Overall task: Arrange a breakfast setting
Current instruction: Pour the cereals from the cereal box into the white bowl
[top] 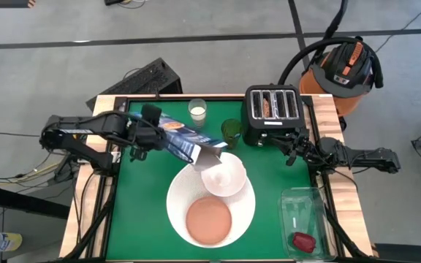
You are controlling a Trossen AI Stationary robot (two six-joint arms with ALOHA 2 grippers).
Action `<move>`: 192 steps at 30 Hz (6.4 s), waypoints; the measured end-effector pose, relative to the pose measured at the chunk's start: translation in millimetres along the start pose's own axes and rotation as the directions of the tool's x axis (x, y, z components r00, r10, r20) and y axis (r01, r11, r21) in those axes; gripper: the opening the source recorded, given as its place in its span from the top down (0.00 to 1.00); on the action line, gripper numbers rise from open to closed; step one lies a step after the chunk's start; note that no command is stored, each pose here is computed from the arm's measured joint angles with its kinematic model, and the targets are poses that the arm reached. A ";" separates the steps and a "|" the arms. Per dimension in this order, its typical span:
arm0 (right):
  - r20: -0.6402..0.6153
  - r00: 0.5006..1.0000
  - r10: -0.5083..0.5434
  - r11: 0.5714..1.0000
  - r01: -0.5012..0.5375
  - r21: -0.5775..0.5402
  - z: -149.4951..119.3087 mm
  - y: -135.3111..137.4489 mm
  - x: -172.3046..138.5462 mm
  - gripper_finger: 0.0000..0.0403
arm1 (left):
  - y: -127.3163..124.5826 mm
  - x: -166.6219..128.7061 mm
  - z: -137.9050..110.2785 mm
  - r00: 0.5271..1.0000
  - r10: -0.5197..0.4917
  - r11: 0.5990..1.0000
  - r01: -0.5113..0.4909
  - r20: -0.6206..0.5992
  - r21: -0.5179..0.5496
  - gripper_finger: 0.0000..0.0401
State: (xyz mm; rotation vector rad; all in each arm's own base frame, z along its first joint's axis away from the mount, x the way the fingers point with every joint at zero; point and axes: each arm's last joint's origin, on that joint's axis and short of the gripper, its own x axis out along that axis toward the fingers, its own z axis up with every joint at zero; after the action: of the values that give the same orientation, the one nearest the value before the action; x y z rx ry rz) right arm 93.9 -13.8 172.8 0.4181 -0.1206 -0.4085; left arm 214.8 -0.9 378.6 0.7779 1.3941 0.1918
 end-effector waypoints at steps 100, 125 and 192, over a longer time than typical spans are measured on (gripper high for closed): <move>0.000 1.000 0.000 1.000 0.000 0.000 0.1 0.1 0.0 0.73 | -51.3 -5.0 75.4 0.778 0.628 0.568 -0.467 0.009 0.677 0.42; 0.000 1.000 0.000 1.000 0.000 0.000 0.1 0.1 0.0 0.73 | -48.5 -2.9 73.3 0.798 0.602 0.607 -0.457 0.000 0.650 0.42; 0.000 1.000 0.000 1.000 0.000 0.000 -0.1 0.0 0.0 0.73 | -50.8 -3.9 70.0 0.840 0.542 0.731 -0.475 0.006 0.490 0.42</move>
State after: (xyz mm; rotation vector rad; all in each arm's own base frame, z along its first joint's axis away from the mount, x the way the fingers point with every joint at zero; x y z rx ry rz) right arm 93.9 -13.7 172.7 0.4181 -0.1203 -0.4083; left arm 262.8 -67.0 350.1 1.5956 1.3400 0.3442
